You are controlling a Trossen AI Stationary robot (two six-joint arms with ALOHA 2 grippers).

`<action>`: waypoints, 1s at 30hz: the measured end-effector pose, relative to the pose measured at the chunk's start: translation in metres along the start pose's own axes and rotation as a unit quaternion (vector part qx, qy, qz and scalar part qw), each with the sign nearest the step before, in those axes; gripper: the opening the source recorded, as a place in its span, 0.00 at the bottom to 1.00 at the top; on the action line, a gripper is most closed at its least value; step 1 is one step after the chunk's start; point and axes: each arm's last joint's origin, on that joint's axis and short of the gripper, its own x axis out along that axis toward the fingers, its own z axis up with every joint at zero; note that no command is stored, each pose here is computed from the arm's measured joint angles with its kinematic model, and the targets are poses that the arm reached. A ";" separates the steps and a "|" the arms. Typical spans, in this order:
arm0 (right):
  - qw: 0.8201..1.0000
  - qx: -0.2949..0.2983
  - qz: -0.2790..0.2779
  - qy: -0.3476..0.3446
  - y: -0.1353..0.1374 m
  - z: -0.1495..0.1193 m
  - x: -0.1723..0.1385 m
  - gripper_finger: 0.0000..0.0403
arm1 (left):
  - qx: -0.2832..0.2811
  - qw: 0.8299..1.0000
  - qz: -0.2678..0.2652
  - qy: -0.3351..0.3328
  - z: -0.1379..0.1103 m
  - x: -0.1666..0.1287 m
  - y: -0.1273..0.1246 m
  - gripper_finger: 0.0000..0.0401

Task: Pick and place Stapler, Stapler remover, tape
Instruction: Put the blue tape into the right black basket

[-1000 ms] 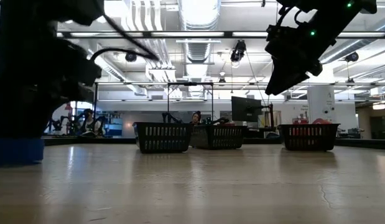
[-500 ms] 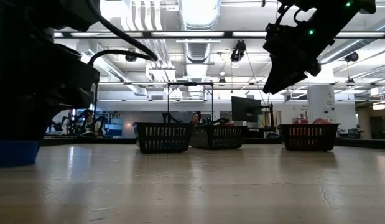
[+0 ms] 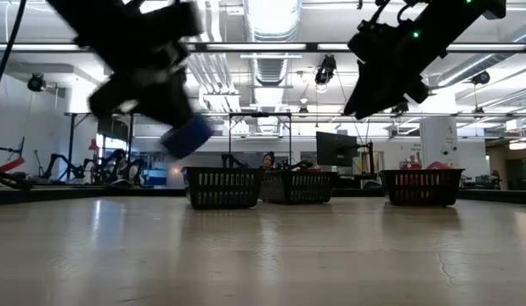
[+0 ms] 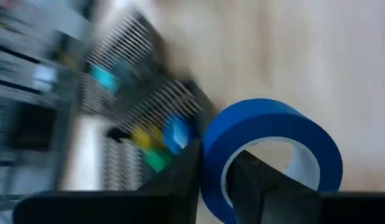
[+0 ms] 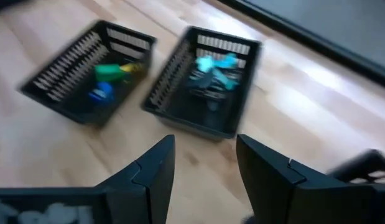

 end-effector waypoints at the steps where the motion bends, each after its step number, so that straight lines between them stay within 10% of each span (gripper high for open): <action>1: 1.000 0.007 0.010 -0.001 0.001 0.001 0.000 0.42 | -0.010 0.999 0.026 -0.023 0.006 0.001 0.002 0.17; 11: 0.988 0.059 0.141 -0.013 0.017 0.014 -0.002 0.42 | -0.141 0.969 0.151 -0.138 0.044 0.023 0.047 0.14; 30: 0.965 0.116 0.216 -0.094 0.027 0.020 -0.007 0.42 | -0.226 0.940 0.188 -0.175 0.053 0.038 0.078 0.14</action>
